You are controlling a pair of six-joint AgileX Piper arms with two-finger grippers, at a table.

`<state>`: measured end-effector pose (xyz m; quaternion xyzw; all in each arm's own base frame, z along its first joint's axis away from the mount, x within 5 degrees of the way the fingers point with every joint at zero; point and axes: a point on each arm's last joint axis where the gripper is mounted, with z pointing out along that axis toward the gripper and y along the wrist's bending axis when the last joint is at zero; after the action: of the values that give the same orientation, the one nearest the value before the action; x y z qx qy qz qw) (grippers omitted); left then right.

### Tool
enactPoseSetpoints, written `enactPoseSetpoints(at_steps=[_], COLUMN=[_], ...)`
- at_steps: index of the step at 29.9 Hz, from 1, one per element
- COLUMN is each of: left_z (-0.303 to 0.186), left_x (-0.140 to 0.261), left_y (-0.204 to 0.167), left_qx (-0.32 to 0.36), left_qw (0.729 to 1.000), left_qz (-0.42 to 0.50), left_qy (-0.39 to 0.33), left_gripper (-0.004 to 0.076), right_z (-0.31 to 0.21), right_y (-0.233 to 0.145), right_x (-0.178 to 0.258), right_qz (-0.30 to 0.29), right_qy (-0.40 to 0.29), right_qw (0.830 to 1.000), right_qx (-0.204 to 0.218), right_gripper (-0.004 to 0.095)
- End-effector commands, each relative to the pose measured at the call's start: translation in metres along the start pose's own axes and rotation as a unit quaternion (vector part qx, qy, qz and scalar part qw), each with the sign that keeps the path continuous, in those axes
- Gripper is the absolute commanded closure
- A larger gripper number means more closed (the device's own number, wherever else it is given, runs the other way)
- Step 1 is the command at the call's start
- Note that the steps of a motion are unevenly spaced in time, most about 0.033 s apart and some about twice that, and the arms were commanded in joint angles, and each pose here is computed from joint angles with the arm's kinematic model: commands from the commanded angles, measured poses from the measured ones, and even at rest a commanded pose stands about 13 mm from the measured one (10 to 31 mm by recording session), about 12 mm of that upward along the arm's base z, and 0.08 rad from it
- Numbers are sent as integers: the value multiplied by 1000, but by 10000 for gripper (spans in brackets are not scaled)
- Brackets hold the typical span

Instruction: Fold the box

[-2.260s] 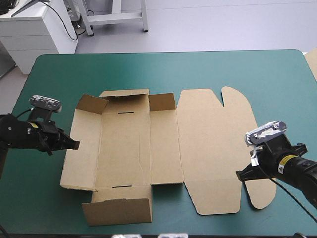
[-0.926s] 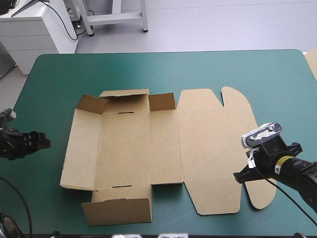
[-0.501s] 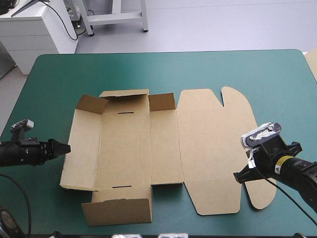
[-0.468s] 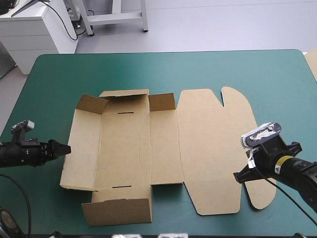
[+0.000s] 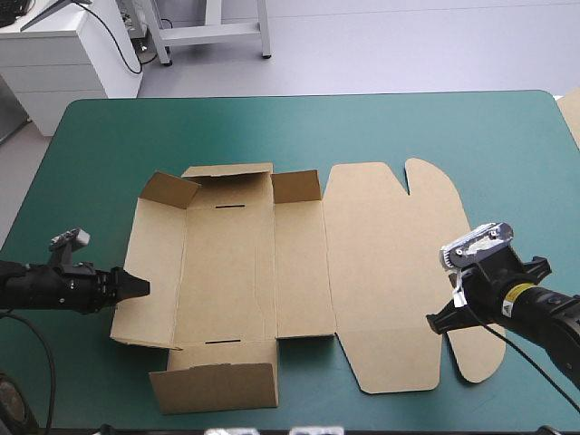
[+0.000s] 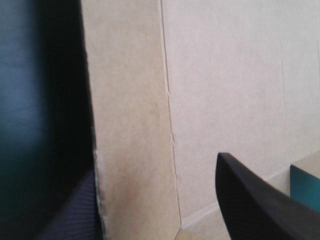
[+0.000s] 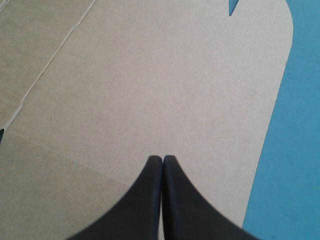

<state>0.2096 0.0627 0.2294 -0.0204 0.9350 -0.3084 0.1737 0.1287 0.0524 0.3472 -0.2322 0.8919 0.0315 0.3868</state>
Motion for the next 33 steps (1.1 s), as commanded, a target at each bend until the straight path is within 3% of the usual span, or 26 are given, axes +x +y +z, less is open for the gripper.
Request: enactPoseSetpoints(at_steps=[1, 11, 15, 24, 33], left_z=[10, 32, 35, 35, 34], left_x=[-6, -8, -9, -11, -14], left_y=[-10, 6, 9, 12, 4], left_qx=[30, 51, 52, 37, 81], left_qw=[999, 996, 996, 997, 996], left_qz=[6, -37, -41, -42, 4], left_qy=[23, 63, 66, 51, 33], left_gripper=[265, 280, 372, 717, 730], right_z=[-8, -8, -8, -8, -8], right_y=[-2, 0, 0, 1, 2], right_x=[-10, -10, -10, -10, -10], right_qz=[0, 7, 11, 15, 16], right_qy=[-44, -44, -45, -43, -42], right_qw=[999, 999, 999, 999, 999], right_qx=[5, -5, -10, -15, -16], right_gripper=[929, 929, 929, 929, 929])
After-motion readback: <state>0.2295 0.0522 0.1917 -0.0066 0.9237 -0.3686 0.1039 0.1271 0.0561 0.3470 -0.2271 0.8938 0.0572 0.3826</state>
